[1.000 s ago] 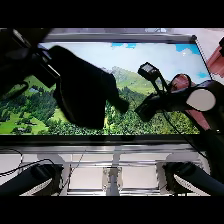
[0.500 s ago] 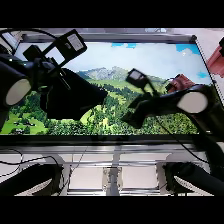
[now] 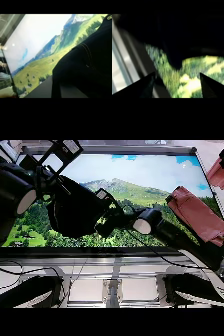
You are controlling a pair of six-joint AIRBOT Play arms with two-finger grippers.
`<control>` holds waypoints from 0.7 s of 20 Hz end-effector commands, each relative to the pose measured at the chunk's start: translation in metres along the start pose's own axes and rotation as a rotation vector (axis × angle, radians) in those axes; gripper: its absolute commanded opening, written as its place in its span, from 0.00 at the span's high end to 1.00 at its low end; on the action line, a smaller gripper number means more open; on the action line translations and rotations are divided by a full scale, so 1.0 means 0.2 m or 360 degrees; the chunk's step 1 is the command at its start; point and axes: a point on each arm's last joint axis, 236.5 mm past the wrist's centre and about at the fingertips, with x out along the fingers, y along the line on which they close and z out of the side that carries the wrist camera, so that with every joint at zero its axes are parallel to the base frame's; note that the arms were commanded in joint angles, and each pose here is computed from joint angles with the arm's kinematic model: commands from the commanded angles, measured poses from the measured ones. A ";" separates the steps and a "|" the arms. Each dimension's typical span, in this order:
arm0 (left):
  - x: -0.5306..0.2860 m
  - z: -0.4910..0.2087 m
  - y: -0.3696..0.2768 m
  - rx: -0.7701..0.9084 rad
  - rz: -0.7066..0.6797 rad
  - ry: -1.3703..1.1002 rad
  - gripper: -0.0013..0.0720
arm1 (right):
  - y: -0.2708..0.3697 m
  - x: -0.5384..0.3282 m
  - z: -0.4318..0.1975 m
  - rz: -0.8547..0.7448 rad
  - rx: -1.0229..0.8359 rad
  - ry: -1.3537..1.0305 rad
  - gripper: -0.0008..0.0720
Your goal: Fold the clothes and pants, and hang the long-sleeved shirts on hangers.
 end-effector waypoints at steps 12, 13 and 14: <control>0.00 0.04 0.03 -0.0034 0.0042 -0.0055 0.92 | 0.18 0.43 0.02 0.0013 -0.0173 -0.0183 0.14; 0.00 0.04 0.03 -0.0036 0.0037 -0.0057 0.92 | 0.17 0.45 0.02 0.0007 -0.0172 -0.0187 0.14; 0.00 0.04 0.02 -0.0038 0.0030 -0.0059 0.92 | 0.17 0.47 0.00 0.0002 -0.0169 -0.0187 0.15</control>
